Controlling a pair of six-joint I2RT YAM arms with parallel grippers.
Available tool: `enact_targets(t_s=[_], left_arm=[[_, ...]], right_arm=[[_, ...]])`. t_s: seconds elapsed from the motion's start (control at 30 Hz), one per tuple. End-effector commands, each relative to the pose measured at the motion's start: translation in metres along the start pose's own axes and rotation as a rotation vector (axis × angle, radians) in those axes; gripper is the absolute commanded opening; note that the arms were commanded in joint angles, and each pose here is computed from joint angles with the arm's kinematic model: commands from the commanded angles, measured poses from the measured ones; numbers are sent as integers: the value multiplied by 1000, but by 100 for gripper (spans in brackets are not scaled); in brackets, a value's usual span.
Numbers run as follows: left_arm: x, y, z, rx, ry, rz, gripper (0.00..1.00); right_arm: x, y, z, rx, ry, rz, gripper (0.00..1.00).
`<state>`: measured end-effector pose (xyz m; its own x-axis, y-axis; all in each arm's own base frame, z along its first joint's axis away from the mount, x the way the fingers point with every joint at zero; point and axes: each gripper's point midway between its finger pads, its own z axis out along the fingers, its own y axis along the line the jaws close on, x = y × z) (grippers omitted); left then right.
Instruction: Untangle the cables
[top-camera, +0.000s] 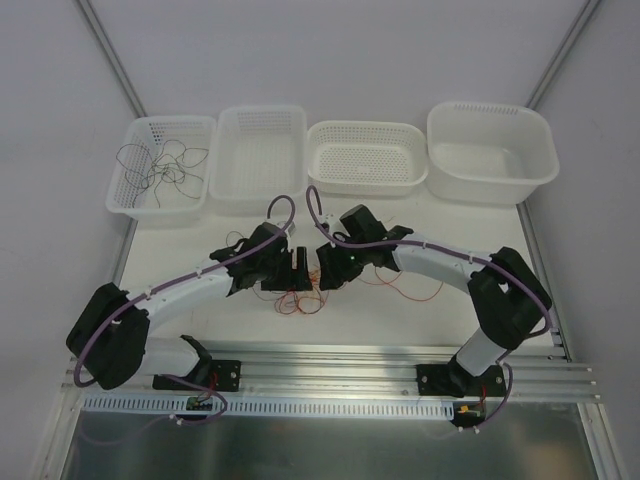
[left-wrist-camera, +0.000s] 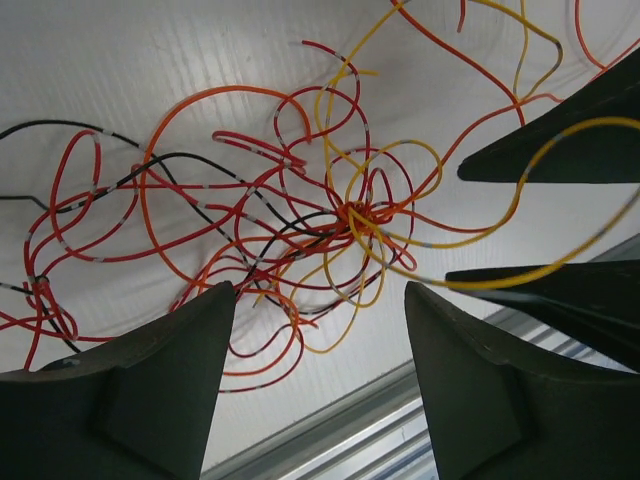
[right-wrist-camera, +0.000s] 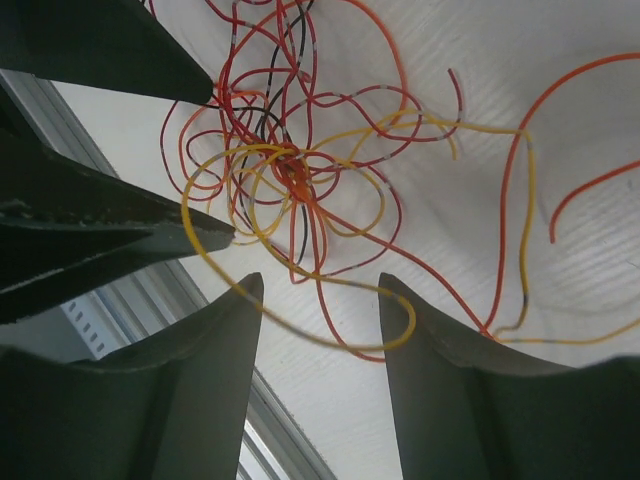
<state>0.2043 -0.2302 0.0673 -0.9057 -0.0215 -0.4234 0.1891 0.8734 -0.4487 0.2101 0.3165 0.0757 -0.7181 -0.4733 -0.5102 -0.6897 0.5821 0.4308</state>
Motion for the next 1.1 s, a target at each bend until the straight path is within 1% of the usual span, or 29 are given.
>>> enact_targets(t_s=[0.0, 0.1, 0.13, 0.17, 0.2, 0.23, 0.27, 0.33, 0.37, 0.43, 0.47, 0.57, 0.63, 0.77, 0.8, 0.83, 0.93, 0.97, 1.0, 1.07], left_arm=[[-27, -17, 11, 42, -97, 59, 68], [-24, -14, 23, 38, -88, 61, 63], [-19, -10, 29, 31, -72, 56, 59], [-16, -9, 32, 34, -66, 54, 56], [-20, -12, 34, 50, -85, 51, 53], [-15, -9, 37, 47, -76, 40, 49], [-13, -8, 41, 46, -72, 36, 40], [-11, -7, 46, 57, -75, 22, 30], [-10, -8, 47, 63, -75, 19, 19], [-9, -9, 47, 77, -77, 13, 10], [-10, -11, 47, 84, -82, 15, 0], [-10, -11, 44, 92, -94, 13, 0], [-11, -10, 41, 93, -109, 13, 0], [-11, -4, 34, 75, -144, 10, 0], [-10, -2, 33, 69, -144, 8, 0], [-11, -1, 29, 66, -156, 5, 0], [-11, 11, 23, 11, -179, -15, 0], [-14, 19, 21, -30, -199, -29, 0], [-11, 28, 19, -63, -192, -46, 0], [-15, 36, 13, -93, -212, -72, 0]], right_arm=[[-14, 15, 13, -101, -67, 23, 54], [-10, 13, 23, -115, -78, 79, 56], [-15, 13, 26, -121, -103, 82, 56], [-10, 11, 30, -122, -93, 113, 56], [-11, 12, 32, -130, -98, 123, 57], [-14, 12, 34, -136, -113, 130, 57], [-11, 10, 39, -135, -108, 143, 57], [-11, 11, 43, -147, -113, 169, 57], [-11, 10, 45, -144, -111, 181, 57], [-10, 8, 50, -144, -110, 207, 56], [-9, 7, 52, -142, -107, 214, 54], [-7, 2, 56, -124, -102, 238, 50], [-3, -4, 59, -89, -95, 255, 42], [2, -20, 58, -14, -87, 296, 19], [2, -23, 57, 1, -92, 303, 5], [4, -27, 55, 16, -91, 313, 1], [6, -37, 42, 58, -97, 336, 1], [2, -43, 32, 73, -120, 347, 1], [7, -50, 27, 103, -111, 362, 1], [1, -64, 9, 138, -151, 386, 1]])
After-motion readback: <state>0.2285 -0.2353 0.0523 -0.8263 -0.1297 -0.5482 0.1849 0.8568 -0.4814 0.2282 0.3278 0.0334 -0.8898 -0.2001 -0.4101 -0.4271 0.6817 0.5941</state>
